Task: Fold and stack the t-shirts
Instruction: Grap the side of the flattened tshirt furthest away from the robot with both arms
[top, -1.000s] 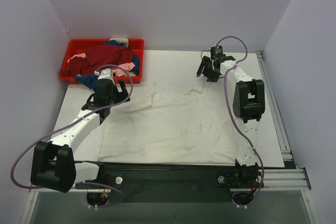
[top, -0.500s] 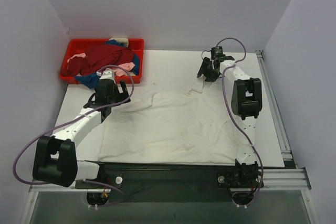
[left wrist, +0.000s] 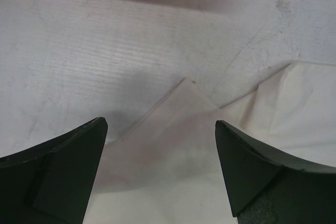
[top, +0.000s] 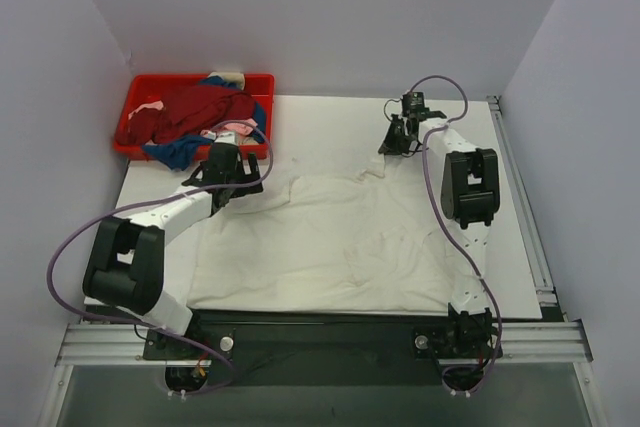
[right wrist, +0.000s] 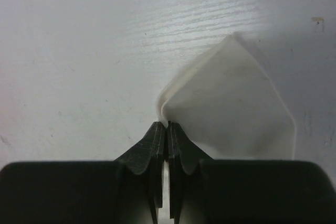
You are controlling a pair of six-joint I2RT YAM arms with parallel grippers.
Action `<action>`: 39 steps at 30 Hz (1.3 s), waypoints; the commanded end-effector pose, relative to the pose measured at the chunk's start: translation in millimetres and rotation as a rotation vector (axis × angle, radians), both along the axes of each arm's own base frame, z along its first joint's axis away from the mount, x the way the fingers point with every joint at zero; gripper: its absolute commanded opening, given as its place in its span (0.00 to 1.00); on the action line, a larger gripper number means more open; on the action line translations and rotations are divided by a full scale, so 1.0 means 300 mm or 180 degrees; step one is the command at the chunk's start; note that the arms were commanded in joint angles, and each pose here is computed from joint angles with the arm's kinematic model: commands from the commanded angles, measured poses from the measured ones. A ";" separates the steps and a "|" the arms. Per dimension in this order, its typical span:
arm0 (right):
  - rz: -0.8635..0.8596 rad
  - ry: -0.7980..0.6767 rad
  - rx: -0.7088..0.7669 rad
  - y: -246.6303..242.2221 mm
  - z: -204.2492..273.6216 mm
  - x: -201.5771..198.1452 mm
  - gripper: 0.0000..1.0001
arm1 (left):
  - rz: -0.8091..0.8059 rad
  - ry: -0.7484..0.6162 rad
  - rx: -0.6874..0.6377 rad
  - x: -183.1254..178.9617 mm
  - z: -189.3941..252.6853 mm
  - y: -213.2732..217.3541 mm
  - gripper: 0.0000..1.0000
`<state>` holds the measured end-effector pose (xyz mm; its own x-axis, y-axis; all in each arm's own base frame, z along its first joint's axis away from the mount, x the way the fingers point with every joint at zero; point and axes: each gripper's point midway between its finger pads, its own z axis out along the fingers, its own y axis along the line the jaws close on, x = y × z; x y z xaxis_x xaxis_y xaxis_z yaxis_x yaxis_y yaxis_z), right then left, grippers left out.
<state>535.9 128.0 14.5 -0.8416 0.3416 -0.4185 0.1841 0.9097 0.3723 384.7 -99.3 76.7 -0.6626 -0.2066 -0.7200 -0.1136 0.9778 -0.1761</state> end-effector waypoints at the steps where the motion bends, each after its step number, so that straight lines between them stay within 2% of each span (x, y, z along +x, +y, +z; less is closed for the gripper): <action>1: 0.0044 -0.0006 0.0018 -0.014 0.043 -0.032 0.00 | -0.0043 -0.0248 0.0075 0.110 0.076 -0.040 0.95; 10: 0.0051 -0.0051 0.0138 -0.029 0.069 -0.031 0.00 | -0.0060 -0.0090 0.0332 0.154 -0.003 -0.084 0.82; 15: 0.0116 -0.0033 0.0268 -0.009 0.067 -0.043 0.00 | -0.0161 0.0075 0.0416 0.179 -0.073 -0.117 0.67; 27: 0.0110 -0.0013 0.0386 -0.003 0.051 -0.033 0.00 | -0.0220 0.0255 0.0427 0.172 -0.140 -0.149 0.54; 31: 0.0109 -0.0006 0.0418 0.000 0.049 -0.033 0.00 | -0.0200 0.0308 0.0477 0.164 -0.165 -0.153 0.42; 32: 0.0114 0.0000 0.0425 0.001 0.050 -0.036 0.00 | -0.0172 0.0318 0.0498 0.164 -0.170 -0.149 0.35; 38: 0.0124 -0.0034 0.0438 0.000 0.071 -0.040 0.00 | -0.0094 0.0281 0.0549 0.172 -0.159 -0.134 0.10; 39: 0.0142 -0.0026 0.0457 0.006 0.072 -0.046 0.00 | -0.0086 0.0255 0.0554 0.177 -0.148 -0.133 0.02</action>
<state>527.2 130.1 14.5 -0.8567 0.3616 -0.3678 0.1568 0.8619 0.4822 428.3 -139.4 23.0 -0.7416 -0.0578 -0.6684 -0.0745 0.9972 -0.0036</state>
